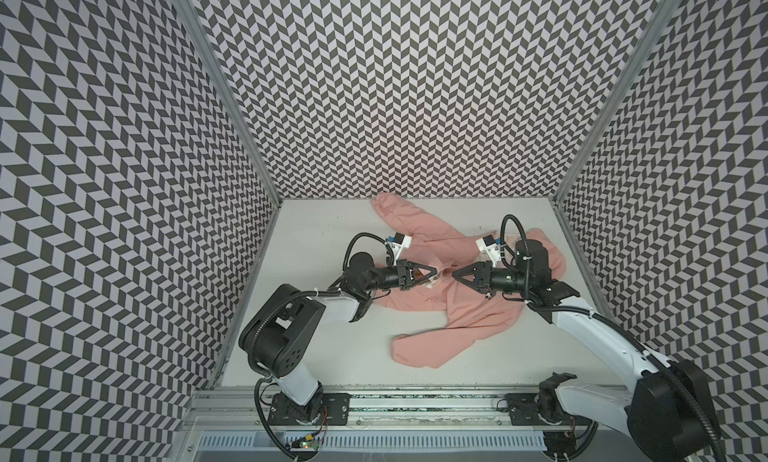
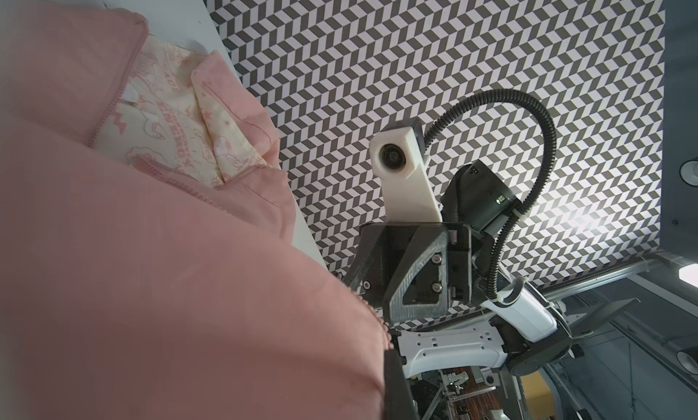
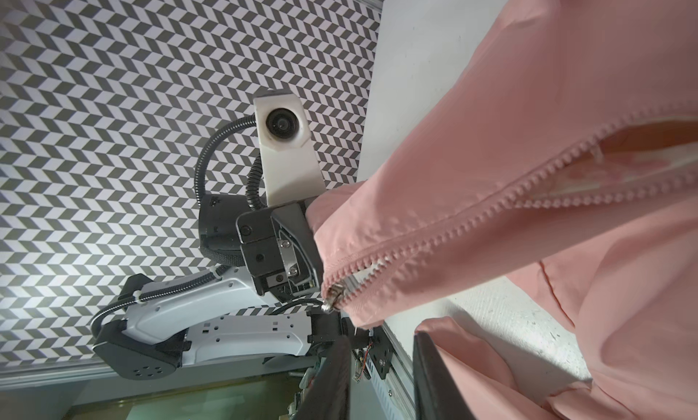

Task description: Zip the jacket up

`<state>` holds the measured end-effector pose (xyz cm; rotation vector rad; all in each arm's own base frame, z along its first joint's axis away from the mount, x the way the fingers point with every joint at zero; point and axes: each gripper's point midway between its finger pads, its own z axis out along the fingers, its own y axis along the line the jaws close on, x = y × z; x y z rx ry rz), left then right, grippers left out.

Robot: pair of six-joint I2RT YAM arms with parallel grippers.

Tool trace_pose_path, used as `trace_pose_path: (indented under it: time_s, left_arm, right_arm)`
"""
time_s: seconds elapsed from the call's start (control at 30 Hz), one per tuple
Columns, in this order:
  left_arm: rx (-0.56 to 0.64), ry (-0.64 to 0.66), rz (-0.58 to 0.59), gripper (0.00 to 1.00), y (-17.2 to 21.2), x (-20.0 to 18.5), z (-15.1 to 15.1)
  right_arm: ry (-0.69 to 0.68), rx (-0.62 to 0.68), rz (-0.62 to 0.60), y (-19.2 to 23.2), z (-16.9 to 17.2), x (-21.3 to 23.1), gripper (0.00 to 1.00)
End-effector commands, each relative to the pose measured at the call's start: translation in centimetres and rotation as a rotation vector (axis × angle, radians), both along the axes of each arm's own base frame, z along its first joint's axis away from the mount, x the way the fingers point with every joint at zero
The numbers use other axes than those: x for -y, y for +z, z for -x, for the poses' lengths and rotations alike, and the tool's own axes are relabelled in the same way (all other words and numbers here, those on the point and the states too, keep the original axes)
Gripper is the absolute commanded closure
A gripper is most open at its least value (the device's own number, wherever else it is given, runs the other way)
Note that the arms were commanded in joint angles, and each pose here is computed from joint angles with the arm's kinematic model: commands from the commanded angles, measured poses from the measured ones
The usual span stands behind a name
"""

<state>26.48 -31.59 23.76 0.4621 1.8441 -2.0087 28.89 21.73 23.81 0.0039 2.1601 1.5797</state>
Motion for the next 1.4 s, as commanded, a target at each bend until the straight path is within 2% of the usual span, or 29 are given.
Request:
trace_pose_path:
  time_s: [0.0,0.2,0.4,1.0,1.37]
  left_arm:
    - [0.009,-0.069,-0.032,1.0,0.4,0.1,0.9]
    - [0.003,-0.077,-0.022,1.0,0.8,0.3,0.8]
    - [-0.009,-0.076,-0.017,1.0,0.9,0.4,0.7]
    - [-0.053,-0.102,-0.023,1.0,0.4,0.9,1.3]
    - [-0.078,-0.12,-0.029,1.0,-0.6,1.4,1.6]
  right_arm:
    - [0.022,0.101,-0.067,3.6,-0.6,-0.4,0.67]
    - [0.048,0.124,-0.106,4.1,-0.8,-0.8,0.64]
    - [0.066,0.103,-0.101,2.7,-0.6,-1.1,0.61]
    - [0.104,0.09,-0.092,1.0,-1.3,-3.0,0.6]
    - [0.116,0.104,-0.118,2.2,-2.3,-3.9,0.59]
